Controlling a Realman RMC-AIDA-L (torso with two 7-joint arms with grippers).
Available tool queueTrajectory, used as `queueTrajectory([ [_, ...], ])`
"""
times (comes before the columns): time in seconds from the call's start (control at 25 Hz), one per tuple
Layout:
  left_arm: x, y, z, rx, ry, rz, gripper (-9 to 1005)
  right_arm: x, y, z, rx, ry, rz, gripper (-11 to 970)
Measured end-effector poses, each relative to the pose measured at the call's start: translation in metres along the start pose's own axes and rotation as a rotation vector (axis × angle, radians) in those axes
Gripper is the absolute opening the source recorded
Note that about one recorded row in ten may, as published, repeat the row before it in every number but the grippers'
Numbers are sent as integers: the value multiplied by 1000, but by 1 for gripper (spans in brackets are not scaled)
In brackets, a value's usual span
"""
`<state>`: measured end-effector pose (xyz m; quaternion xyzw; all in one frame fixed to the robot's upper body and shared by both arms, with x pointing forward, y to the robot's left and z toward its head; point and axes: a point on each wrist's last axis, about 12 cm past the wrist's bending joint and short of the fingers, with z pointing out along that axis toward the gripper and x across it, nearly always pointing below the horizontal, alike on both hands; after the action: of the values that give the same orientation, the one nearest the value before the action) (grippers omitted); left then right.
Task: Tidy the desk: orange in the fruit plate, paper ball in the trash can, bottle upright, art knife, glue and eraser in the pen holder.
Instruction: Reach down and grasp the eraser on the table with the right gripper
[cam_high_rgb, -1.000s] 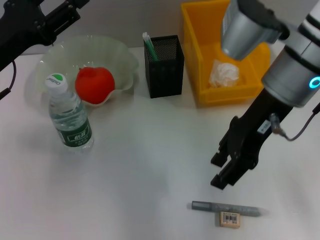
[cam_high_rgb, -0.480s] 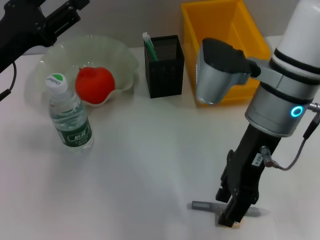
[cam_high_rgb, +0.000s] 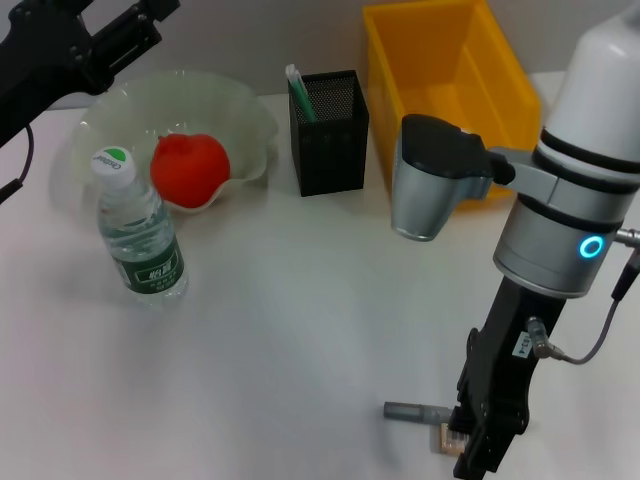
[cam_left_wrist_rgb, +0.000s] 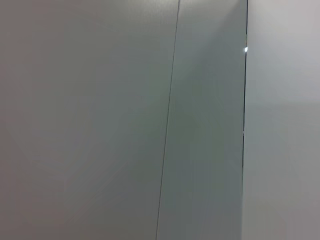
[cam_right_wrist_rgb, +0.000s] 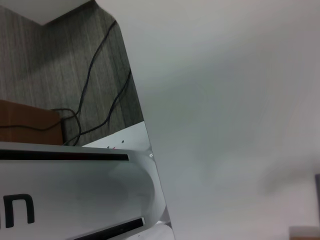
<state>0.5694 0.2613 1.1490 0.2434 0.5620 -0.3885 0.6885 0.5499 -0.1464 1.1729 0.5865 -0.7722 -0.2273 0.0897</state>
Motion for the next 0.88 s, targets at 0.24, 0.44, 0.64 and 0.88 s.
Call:
queueTrajectory([
  [0.24,0,0,0,-1,1,1,725,1,-6,8,-6,-10,26,534],
  [0.44,0,0,0,-2,1,2,725,1,-11,14,3,-20,42,534],
  [0.64,0,0,1,1,0,9,725,2,-15,18,10,-32,51,534],
  [0.88,-1,0,3,5,-1,17,725,1,-19,21,9,-36,50,533],
])
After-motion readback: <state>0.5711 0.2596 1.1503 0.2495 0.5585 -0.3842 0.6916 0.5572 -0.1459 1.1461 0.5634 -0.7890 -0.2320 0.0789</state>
